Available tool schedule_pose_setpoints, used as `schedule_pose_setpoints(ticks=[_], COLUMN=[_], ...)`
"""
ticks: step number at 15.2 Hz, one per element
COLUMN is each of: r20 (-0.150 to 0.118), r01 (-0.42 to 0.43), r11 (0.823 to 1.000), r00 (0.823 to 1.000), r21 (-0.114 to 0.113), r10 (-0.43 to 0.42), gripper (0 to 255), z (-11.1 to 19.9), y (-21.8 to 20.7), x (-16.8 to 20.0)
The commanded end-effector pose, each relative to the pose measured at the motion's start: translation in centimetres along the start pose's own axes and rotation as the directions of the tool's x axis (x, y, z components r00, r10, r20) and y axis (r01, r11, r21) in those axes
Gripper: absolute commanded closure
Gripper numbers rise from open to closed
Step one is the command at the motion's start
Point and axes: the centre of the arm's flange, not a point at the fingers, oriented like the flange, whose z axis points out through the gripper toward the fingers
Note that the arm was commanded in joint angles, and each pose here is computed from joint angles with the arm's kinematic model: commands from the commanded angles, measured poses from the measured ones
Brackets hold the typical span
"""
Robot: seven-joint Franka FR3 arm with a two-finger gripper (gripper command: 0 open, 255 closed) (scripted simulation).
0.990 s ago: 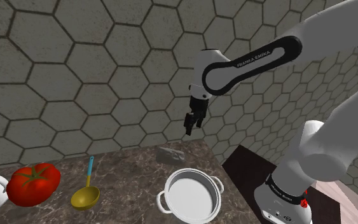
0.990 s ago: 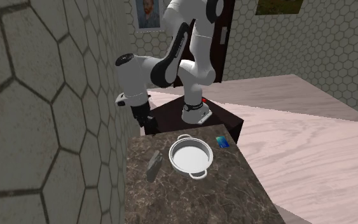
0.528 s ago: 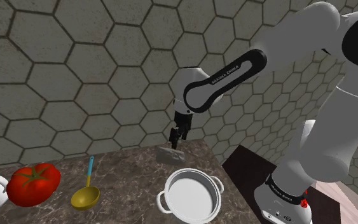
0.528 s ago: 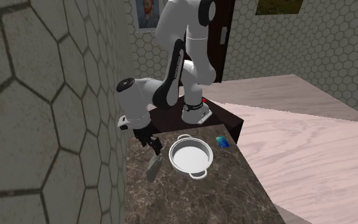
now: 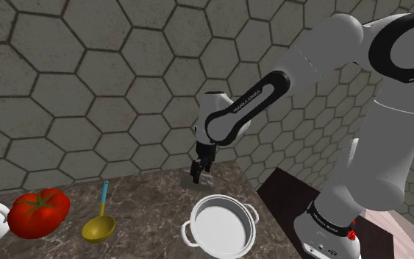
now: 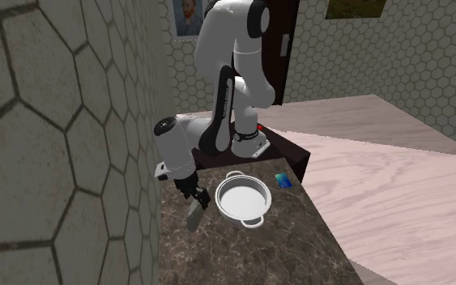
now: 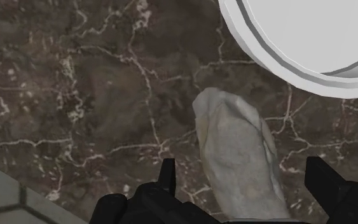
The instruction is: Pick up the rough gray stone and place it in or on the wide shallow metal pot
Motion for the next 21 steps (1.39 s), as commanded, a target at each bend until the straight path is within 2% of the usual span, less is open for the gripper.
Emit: schedule_pose_setpoints(ticks=[1, 8, 9, 18, 21], r20=[-0.001, -0.001, -0.001, -0.001, -0.001], r01=[0.000, 0.000, 0.000, 0.000, 0.000], r11=[1.000, 1.000, 1.000, 1.000, 1.000], r00=[1.000, 1.000, 1.000, 1.000, 1.000], r21=[0.000, 0.000, 0.000, 0.000, 0.000], r10=[0.000, 0.000, 0.000, 0.000, 0.000], gripper=[0, 0, 255, 255, 255], z=[0.8, 0.8, 0.8, 0.8, -0.7], y=[0.1, 0.1, 0.1, 0.1, -0.2], x=[0.0, 0.0, 0.0, 0.0, -0.2])
